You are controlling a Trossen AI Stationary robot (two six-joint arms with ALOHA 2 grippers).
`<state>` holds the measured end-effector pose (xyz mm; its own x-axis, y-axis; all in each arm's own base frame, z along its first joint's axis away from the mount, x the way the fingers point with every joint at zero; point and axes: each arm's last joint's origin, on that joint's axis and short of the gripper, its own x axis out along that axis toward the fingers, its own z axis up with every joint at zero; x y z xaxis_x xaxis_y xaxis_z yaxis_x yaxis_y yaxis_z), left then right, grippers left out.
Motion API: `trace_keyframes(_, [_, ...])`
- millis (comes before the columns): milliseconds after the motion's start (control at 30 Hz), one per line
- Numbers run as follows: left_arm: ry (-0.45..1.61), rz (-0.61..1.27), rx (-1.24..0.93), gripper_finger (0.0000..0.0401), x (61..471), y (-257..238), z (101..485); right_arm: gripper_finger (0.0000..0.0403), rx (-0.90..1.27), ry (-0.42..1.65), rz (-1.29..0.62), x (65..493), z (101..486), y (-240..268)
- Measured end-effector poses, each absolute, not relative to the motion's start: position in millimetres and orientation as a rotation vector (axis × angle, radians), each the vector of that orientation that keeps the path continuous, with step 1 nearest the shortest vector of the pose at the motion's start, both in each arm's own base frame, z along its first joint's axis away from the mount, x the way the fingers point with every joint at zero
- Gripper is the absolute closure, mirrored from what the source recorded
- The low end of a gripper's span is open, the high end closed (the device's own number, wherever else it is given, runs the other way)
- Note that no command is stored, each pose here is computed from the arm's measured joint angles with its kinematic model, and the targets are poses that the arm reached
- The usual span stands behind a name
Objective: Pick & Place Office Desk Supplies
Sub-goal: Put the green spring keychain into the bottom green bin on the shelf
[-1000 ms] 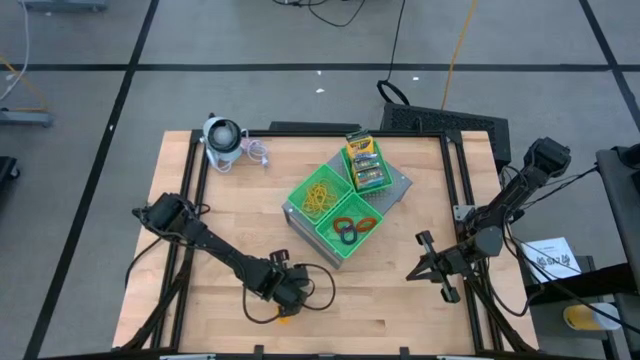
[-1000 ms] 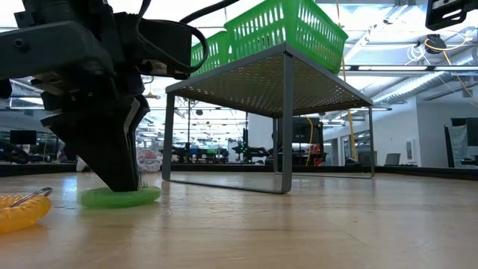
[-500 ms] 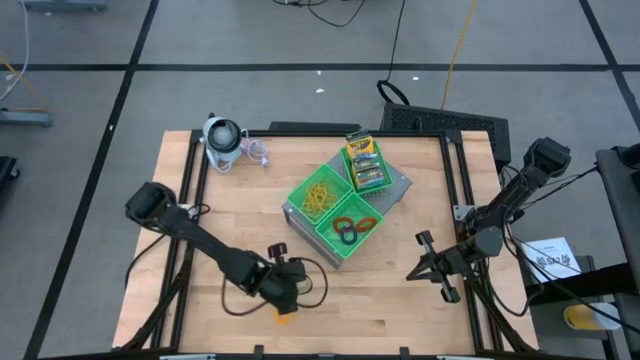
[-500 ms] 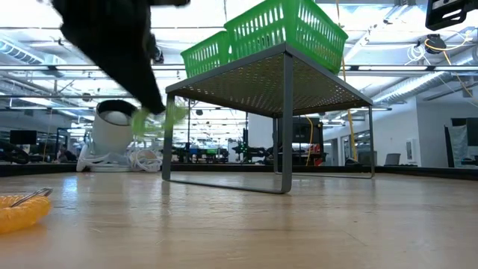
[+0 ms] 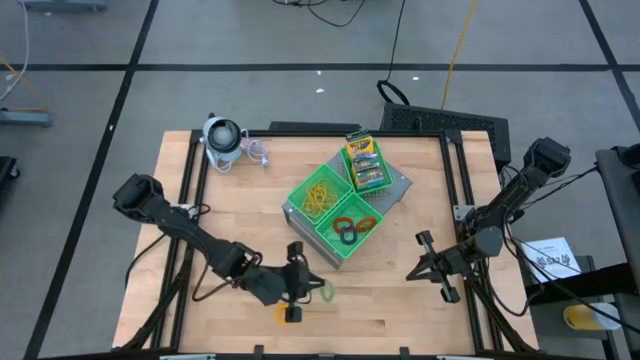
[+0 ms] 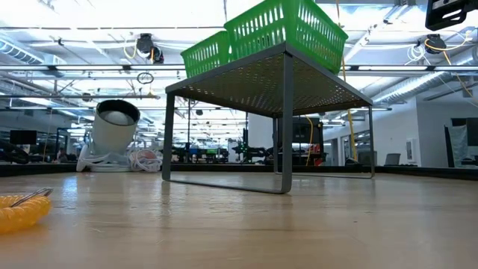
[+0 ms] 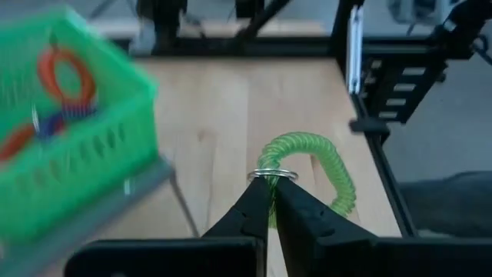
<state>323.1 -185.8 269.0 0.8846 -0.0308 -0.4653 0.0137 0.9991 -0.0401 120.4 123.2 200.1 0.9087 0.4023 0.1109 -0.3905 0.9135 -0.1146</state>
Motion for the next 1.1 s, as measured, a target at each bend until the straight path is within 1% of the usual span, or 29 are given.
trace_keyframes(133, [0.376, -0.048, 0.03, 0.0381, 331.1, -182.7, 279.2, 0.0403, -0.09, -0.134, 0.41, 120.4, 200.1, 123.2])
trace_keyframes(233, [0.335, -0.036, 0.04, 0.039, 336.6, -176.0, 283.2, 0.0403, -0.09, -0.134, 0.41, 120.4, 200.2, 123.2])
trace_keyframes(333, [0.317, -0.02, 0.036, 0.0395, 341.6, -168.1, 285.0, 0.0403, -0.091, -0.134, 0.41, 120.4, 200.1, 123.2])
trace_keyframes(467, [0.318, 0.003, 0.031, 0.038, 346.2, -158.6, 285.1, 0.0403, -0.09, -0.133, 0.41, 120.4, 200.1, 123.2])
trace_keyframes(533, [0.308, 0.017, 0.025, 0.0378, 348.9, -153.4, 286.1, 0.0403, -0.09, -0.134, 0.41, 120.4, 200.1, 123.2])
trace_keyframes(733, [0.244, 0.055, 0.013, 0.0395, 349.9, -135.4, 302.6, 0.0403, -0.091, -0.133, 0.41, 120.4, 200.0, 123.3])
trace_keyframes(933, [0.228, 0.144, 0.025, 0.0377, 356.8, -111.0, 306.2, 0.0403, -0.091, -0.133, 0.409, 120.4, 200.0, 123.3])
trace_keyframes(1100, [0.233, 0.207, -0.04, 0.0392, 361.8, -91.3, 305.4, 0.0403, -0.09, -0.133, 0.41, 120.5, 200.0, 123.2])
